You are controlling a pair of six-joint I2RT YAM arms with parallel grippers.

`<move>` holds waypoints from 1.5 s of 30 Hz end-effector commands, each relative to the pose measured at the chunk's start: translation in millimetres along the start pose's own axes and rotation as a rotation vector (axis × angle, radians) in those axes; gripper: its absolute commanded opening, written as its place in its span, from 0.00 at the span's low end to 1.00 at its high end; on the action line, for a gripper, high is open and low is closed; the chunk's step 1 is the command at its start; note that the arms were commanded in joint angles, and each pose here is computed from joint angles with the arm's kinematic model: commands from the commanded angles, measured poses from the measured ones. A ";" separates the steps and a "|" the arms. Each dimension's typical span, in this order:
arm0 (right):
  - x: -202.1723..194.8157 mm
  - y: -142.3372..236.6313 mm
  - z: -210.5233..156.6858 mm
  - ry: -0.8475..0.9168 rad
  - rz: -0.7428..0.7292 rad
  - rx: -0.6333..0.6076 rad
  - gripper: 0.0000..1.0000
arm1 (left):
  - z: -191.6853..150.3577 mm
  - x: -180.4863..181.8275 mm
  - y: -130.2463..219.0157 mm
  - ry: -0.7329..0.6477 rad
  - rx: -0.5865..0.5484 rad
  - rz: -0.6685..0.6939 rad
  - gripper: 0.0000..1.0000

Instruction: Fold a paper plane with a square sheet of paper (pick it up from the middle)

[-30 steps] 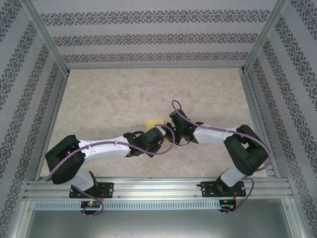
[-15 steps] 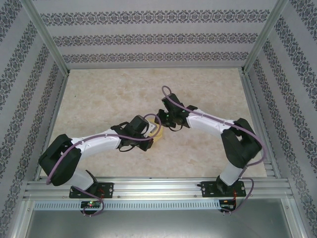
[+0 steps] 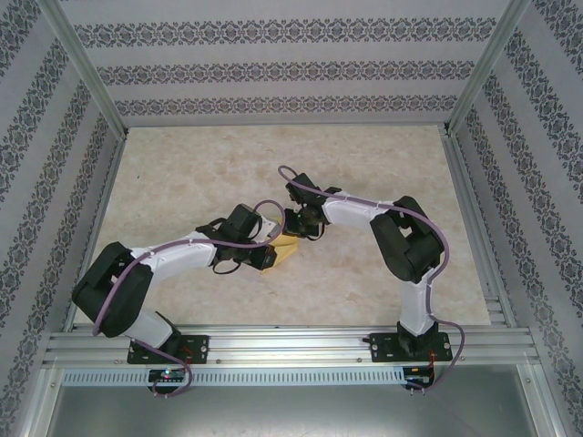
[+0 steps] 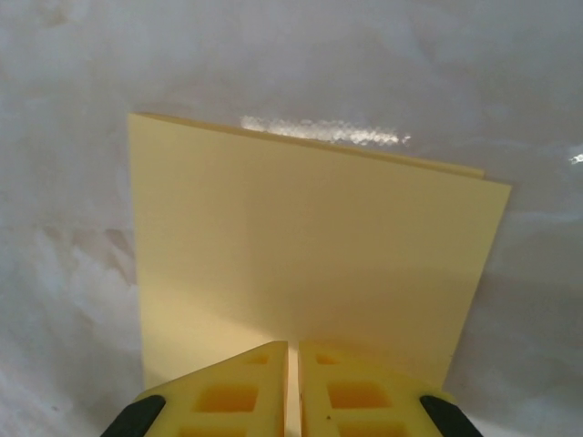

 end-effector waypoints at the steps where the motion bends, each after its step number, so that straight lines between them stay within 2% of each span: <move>1: -2.4 -3.9 4.6 0.047 -0.039 0.014 0.12 | 3.9 5.8 -3.2 0.022 -0.021 -0.040 0.00; 29: -11.3 -9.9 3.2 0.066 -0.096 0.035 0.12 | 4.6 28.7 -12.1 0.089 0.036 -0.016 0.05; 45: -11.6 -9.6 3.8 0.048 -0.099 0.030 0.13 | 1.5 26.8 -19.3 0.181 0.021 -0.121 0.07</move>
Point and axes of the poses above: each hand's point on the last joint's axis, 136 mm out from that joint toward the fingers, its own y axis back along the fingers, its own x axis along the line the jaws close on, z = x × y, the point moved 10 cm from there along y, back along the fingers, and after that the axes turned 14 degrees about -y, right-handed, at the moved point
